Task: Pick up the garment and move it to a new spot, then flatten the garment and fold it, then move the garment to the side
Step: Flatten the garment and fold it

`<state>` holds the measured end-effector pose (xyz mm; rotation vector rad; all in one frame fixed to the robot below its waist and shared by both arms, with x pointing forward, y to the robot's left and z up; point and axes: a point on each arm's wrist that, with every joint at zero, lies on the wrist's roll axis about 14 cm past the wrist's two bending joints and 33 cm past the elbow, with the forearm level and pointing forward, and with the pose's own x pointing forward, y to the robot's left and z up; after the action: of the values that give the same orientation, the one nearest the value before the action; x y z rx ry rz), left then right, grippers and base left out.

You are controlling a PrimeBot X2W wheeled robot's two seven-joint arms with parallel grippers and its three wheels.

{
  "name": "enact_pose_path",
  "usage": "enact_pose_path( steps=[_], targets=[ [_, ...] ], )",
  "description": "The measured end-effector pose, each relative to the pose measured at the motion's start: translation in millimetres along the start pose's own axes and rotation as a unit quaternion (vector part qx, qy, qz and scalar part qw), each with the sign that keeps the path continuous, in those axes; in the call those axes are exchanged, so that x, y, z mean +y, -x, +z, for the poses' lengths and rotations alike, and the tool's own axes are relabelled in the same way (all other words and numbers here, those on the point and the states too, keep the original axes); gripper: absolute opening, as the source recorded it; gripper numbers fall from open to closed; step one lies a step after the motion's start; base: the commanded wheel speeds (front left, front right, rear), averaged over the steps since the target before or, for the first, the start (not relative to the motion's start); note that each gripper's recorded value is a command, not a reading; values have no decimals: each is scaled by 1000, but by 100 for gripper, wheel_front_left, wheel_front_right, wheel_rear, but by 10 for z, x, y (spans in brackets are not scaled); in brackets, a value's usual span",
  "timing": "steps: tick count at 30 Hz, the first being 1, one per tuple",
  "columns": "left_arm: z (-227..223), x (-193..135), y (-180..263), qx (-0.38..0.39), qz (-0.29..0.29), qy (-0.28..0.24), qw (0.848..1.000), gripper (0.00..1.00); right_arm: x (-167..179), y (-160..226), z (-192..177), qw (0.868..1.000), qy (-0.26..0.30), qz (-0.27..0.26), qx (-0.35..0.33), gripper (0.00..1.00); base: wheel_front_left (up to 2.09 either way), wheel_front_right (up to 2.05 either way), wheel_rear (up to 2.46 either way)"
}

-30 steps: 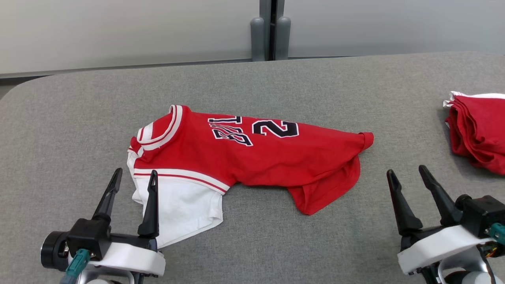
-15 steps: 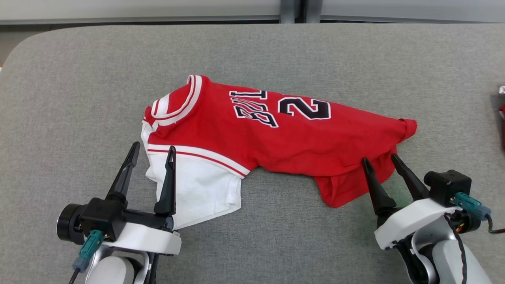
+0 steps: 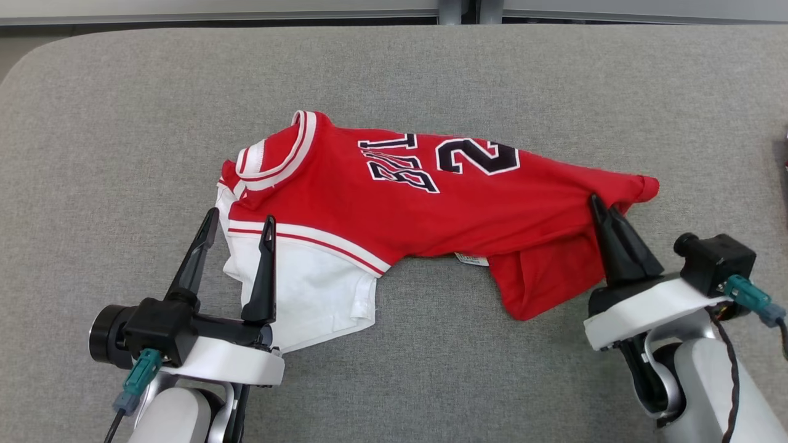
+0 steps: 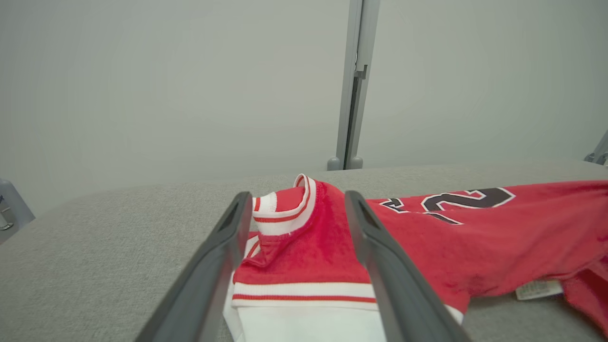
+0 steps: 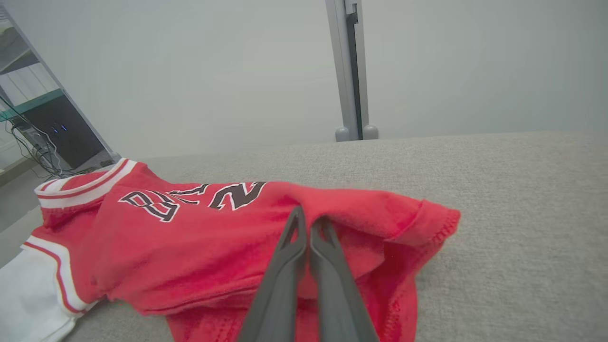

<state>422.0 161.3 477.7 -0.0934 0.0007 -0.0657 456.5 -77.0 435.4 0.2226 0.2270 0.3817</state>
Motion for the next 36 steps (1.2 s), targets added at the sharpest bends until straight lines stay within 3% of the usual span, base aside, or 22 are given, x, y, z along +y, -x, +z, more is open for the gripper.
enact_pose_path(
  steps=[7,11,13,14,19,25,36],
  targets=[
    [6,-19,-47,-4,-4,2,1000,100,-44,-236,366,999,30,9,-32,0,0,0,0],
    [-52,-10,-50,5,-1,5,1000,100,-29,-476,384,999,34,18,-17,3,0,0,0],
    [-69,-3,-64,6,1,7,1000,100,-9,-586,283,999,35,23,8,95,0,0,0],
    [-96,2,-60,10,2,9,1000,100,4,-629,232,999,32,25,16,100,0,0,0],
    [-152,25,-66,18,5,10,1000,100,99,-740,93,999,28,37,27,100,0,0,0],
    [-112,5,-88,11,0,10,1000,100,184,-583,266,997,40,54,-29,100,0,0,0],
    [27,2,-22,-6,-2,2,1000,100,-359,145,589,994,63,-38,-85,100,0,0,0]
  ],
)
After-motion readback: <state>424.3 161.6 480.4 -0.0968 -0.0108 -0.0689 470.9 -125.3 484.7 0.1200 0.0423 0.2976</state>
